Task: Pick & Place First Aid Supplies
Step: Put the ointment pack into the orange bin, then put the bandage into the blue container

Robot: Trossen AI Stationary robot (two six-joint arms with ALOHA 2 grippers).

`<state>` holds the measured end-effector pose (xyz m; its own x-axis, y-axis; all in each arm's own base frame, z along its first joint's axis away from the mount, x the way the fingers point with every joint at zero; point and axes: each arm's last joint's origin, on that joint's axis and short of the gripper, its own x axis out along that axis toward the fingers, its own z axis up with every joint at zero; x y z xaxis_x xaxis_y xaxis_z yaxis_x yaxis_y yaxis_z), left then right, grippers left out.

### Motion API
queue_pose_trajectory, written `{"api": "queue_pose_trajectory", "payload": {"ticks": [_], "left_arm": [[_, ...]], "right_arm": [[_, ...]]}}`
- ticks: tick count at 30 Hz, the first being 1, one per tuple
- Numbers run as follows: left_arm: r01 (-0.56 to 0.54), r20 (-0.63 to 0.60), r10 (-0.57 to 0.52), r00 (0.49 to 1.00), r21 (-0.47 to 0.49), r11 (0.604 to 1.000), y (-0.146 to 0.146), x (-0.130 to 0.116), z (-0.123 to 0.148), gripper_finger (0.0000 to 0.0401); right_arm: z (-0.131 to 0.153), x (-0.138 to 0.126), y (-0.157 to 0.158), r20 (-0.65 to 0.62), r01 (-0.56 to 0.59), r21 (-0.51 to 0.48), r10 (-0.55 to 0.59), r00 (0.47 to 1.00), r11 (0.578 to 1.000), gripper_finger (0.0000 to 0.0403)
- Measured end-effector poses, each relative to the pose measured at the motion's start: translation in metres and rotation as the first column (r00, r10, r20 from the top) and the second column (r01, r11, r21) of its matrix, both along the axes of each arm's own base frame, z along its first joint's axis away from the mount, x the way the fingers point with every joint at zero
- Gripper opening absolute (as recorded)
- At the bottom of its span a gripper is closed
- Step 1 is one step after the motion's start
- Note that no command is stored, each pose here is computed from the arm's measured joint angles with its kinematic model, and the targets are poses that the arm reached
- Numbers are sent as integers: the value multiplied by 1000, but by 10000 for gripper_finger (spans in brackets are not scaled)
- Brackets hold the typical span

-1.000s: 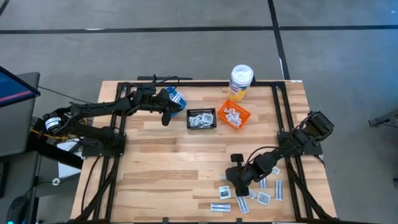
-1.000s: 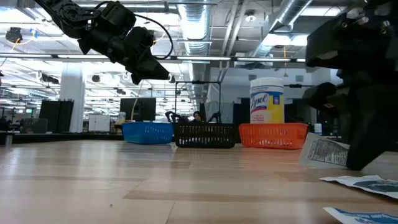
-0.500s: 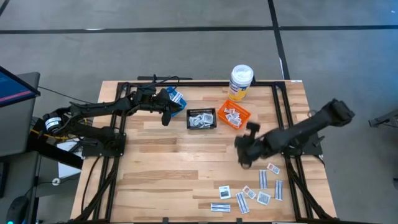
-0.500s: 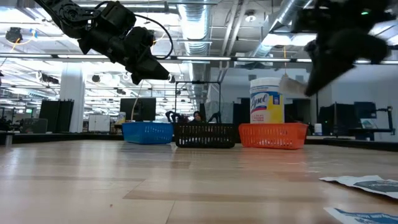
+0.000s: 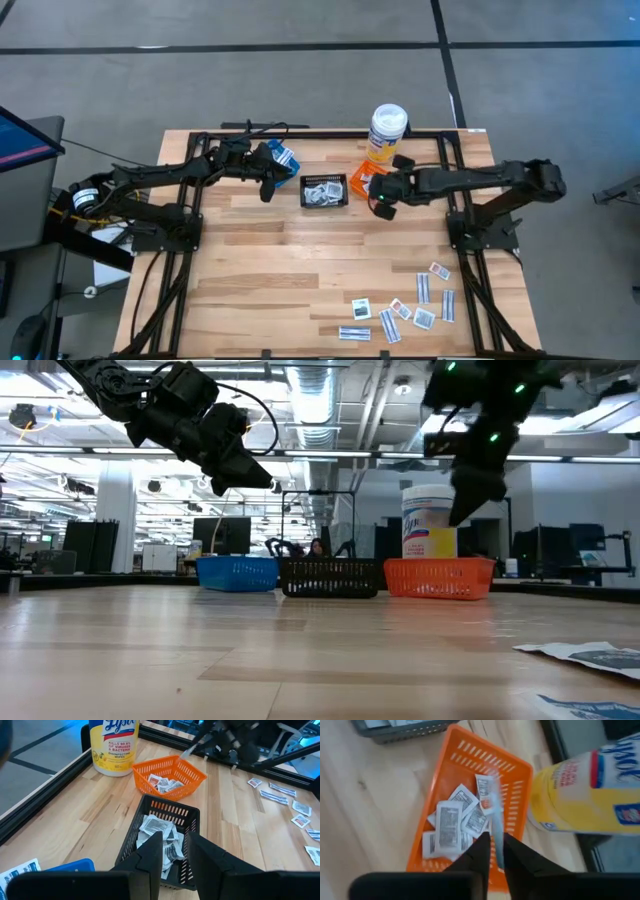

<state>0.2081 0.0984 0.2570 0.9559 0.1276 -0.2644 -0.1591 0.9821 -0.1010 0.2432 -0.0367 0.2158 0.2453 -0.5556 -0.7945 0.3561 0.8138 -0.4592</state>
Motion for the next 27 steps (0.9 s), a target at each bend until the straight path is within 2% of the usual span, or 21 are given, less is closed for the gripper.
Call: {"api": "queue_pose_trajectory", "payload": {"ticks": [8, 12, 18, 20, 23, 25, 27], "left_arm": [[0, 0, 0, 1000, 0, 1000, 0, 0, 0, 89], [0, 0, 0, 1000, 0, 1000, 0, 0, 0, 89], [0, 0, 0, 1000, 0, 1000, 0, 0, 0, 89], [0, 0, 0, 1000, 0, 1000, 0, 0, 0, 89], [0, 0, 0, 1000, 0, 1000, 0, 0, 0, 89], [0, -1, 0, 1000, 0, 1000, 0, 0, 0, 89], [0, -1, 0, 1000, 0, 1000, 0, 0, 0, 89]], "right_arm": [[-32, 11, -22, -85, 114, 76, -108, 991, 991, 116], [-34, 15, -19, -92, 95, 160, -81, 992, 983, 143], [-16, 22, -7, -7, 22, 274, -20, 1000, 962, 162], [-9, 22, 0, 13, -19, 343, 15, 1000, 939, 165], [-5, 19, 15, 18, -23, 481, 16, 1000, 876, 168], [-5, 15, 24, -23, 39, 553, -32, 999, 832, 171], [-7, 6, 34, -125, 161, 619, -106, 986, 768, 173]]}}
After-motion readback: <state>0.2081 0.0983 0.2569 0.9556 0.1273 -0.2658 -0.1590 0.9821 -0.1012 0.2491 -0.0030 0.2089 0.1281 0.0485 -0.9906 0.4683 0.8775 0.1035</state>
